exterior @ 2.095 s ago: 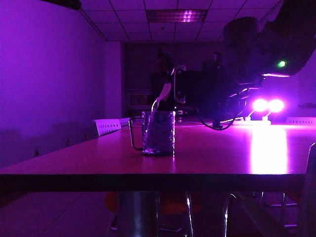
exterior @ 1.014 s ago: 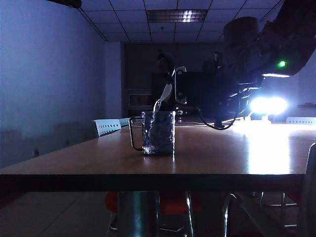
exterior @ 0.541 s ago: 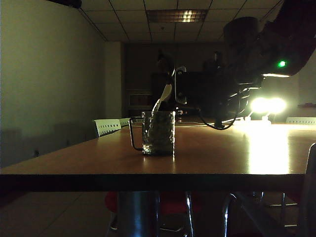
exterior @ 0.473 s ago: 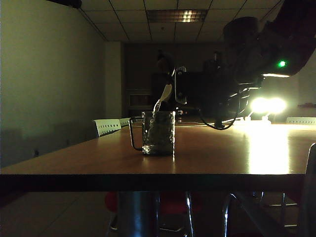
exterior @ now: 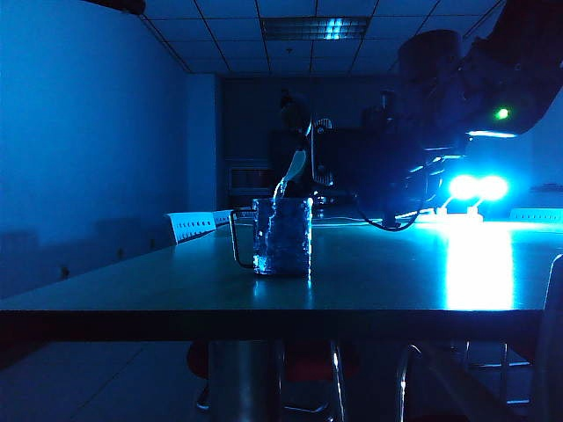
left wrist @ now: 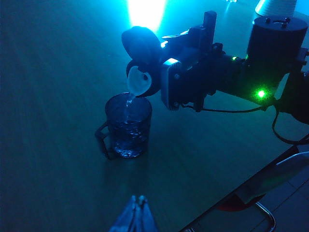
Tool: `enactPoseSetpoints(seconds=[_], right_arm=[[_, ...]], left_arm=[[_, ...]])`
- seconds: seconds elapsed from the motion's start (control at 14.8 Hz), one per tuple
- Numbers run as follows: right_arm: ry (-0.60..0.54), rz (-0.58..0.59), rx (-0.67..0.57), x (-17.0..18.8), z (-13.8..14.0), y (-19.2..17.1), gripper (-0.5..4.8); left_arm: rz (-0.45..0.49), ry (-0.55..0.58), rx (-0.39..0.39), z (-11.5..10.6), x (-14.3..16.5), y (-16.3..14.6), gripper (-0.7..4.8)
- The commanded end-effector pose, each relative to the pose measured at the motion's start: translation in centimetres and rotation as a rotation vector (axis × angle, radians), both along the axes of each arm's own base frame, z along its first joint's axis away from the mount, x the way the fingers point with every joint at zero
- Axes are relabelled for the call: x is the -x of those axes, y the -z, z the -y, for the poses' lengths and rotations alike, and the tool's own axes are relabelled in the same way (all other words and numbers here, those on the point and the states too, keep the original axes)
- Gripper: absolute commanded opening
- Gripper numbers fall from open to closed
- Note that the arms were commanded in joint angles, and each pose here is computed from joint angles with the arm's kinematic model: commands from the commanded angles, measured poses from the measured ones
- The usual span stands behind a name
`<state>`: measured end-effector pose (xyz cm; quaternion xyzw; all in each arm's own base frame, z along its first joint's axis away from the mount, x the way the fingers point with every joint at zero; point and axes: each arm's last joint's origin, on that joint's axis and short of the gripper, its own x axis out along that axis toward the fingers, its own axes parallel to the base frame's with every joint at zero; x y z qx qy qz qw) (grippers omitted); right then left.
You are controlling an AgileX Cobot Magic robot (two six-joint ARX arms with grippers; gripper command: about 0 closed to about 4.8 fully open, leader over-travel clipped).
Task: Pick up the black thermos cup, pour some water from it into the cup, and then put the thermos cup back on the table.
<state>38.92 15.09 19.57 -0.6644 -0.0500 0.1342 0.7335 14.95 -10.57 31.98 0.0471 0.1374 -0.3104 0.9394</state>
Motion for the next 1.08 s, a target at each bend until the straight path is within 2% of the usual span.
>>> enactPoseSetpoints(seconds=[0.07,1.08], right_arm=[[0.001,0.120,-0.045,0.00,-0.01,-2.22,0.81],[0.001,0.106,-0.040,0.00,-0.01,-2.08,0.81]], left_arm=[[0.021,0.008,0.007,0.02,0.03,-0.36,-0.08],[0.021,0.008,0.008,0.02,0.03,-0.36,-0.08]])
